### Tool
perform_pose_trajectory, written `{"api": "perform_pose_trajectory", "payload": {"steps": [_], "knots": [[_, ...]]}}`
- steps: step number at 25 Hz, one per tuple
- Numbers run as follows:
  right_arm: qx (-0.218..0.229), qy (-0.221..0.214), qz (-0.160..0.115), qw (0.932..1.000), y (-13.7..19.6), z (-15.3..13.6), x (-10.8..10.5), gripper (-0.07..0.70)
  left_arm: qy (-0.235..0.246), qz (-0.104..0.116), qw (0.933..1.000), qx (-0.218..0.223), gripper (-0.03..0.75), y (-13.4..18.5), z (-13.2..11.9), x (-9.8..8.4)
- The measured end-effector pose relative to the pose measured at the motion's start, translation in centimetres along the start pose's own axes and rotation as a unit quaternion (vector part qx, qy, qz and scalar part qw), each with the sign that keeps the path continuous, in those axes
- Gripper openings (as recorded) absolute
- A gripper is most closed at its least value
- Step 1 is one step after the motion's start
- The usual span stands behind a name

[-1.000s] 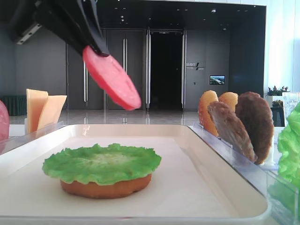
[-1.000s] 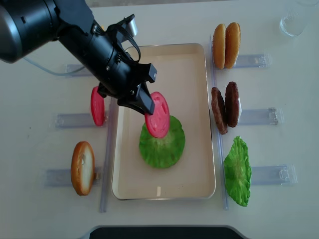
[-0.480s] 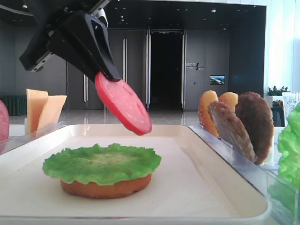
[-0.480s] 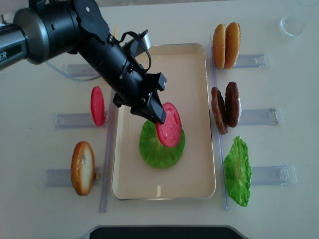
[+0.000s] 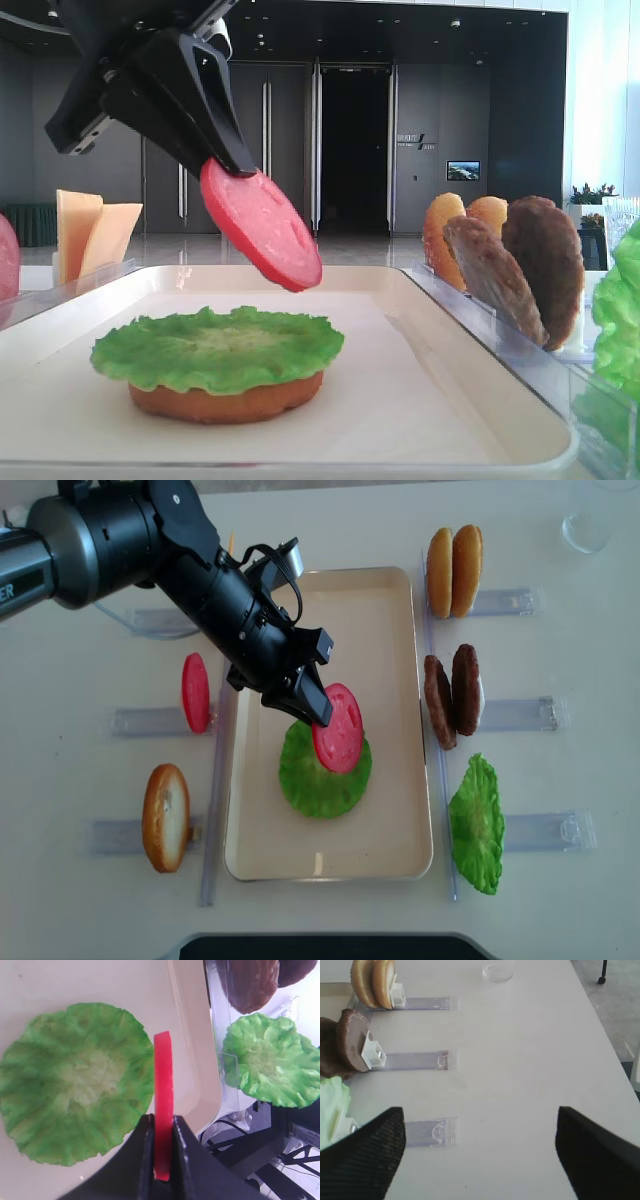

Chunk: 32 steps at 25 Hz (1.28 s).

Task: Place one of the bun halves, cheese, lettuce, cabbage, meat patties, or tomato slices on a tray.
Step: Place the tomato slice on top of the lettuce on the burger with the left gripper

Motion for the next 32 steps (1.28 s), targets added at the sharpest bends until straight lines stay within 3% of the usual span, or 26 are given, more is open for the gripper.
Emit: {"api": "perform_pose_trajectory", "payload": {"steps": [18, 32], "knots": [[0.000, 0.000, 0.001, 1.0000, 0.0, 0.0, 0.0, 0.580, 0.003, 0.023, 0.9996, 0.016, 0.048, 1.2, -0.7, 0.4], [0.000, 0.000, 0.000, 1.0000, 0.0, 0.0, 0.0, 0.580, -0.006, 0.024, 0.9997, -0.004, 0.048, 0.5, -0.8, 0.7]]}}
Point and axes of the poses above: a point on each arm's last joint axis where the gripper is mounted, z pointing back along that axis away from the gripper, x along the wrist's bending axis when the last joint is at zero, y = z × x, the point moved 8 cm from there along -z, pointing out along that axis toward the gripper, and after that the axes turned 13 degrees about -z, right-handed, at the moved point
